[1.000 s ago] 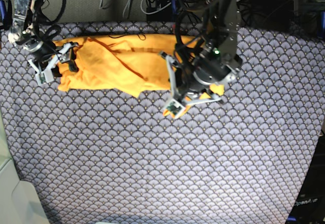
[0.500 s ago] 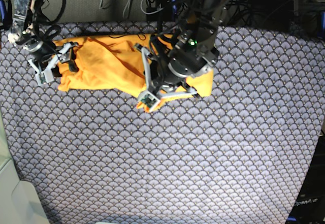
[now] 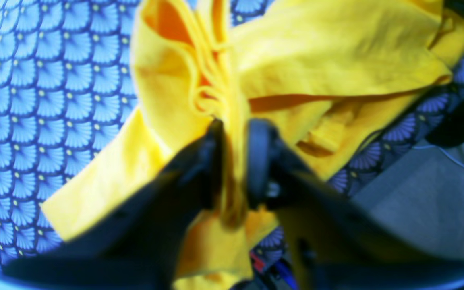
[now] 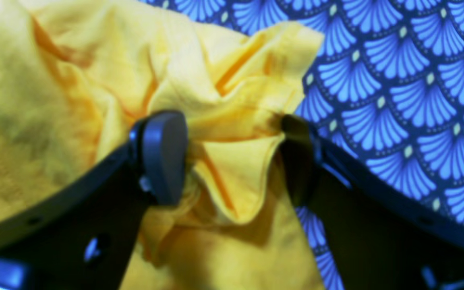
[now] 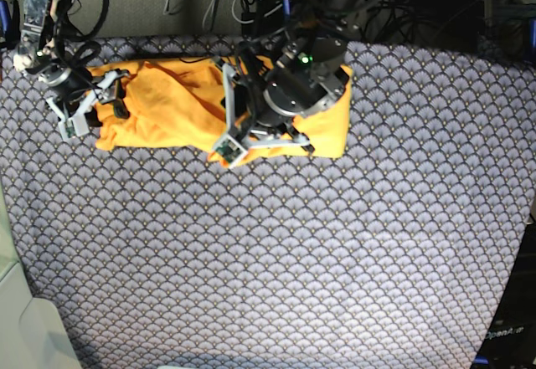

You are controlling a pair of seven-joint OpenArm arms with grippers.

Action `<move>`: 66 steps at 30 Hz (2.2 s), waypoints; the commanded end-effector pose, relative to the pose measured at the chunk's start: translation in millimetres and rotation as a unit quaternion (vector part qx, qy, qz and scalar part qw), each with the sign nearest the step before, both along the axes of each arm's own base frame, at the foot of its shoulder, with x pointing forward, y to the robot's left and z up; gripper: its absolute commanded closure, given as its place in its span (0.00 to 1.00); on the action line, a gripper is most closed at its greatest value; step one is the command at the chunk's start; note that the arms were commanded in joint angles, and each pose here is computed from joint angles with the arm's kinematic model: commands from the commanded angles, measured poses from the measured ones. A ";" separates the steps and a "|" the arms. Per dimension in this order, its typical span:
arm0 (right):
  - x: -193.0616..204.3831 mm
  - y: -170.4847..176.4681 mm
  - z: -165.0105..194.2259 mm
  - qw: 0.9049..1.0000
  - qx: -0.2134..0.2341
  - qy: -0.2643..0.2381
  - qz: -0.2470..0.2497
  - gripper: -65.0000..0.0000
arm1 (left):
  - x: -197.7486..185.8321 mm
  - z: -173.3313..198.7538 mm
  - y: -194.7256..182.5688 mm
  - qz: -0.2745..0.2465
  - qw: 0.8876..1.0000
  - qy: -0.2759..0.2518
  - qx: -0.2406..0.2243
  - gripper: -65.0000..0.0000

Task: Fold the T-shirt properly
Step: 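Lower the folded end onto the strip and open the left gripper, then grasp both ends of the halved yellow strip with both grippers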

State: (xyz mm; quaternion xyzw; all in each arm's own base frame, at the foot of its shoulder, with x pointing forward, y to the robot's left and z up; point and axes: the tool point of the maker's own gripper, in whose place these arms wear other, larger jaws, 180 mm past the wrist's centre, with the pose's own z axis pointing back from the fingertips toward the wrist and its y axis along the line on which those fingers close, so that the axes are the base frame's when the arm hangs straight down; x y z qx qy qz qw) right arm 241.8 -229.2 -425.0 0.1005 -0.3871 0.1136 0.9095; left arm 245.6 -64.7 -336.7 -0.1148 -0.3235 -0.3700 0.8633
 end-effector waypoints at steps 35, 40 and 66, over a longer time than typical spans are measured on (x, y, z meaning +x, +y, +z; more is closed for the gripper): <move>6.8 -12.0 34.1 0.997 -0.066 -0.008 0.038 0.41 | 4.9 -65.6 124.6 0.156 0.986 0.064 -0.003 0.51; 10.8 -6.7 47.3 0.996 -0.078 -0.019 0.047 0.41 | 9.7 -60.5 138.8 0.176 0.983 0.054 -0.001 0.51; 7.8 -15.4 78.2 0.993 -0.086 0.056 0.051 0.41 | 9.3 -61.9 140.3 0.179 0.982 0.056 -0.001 0.51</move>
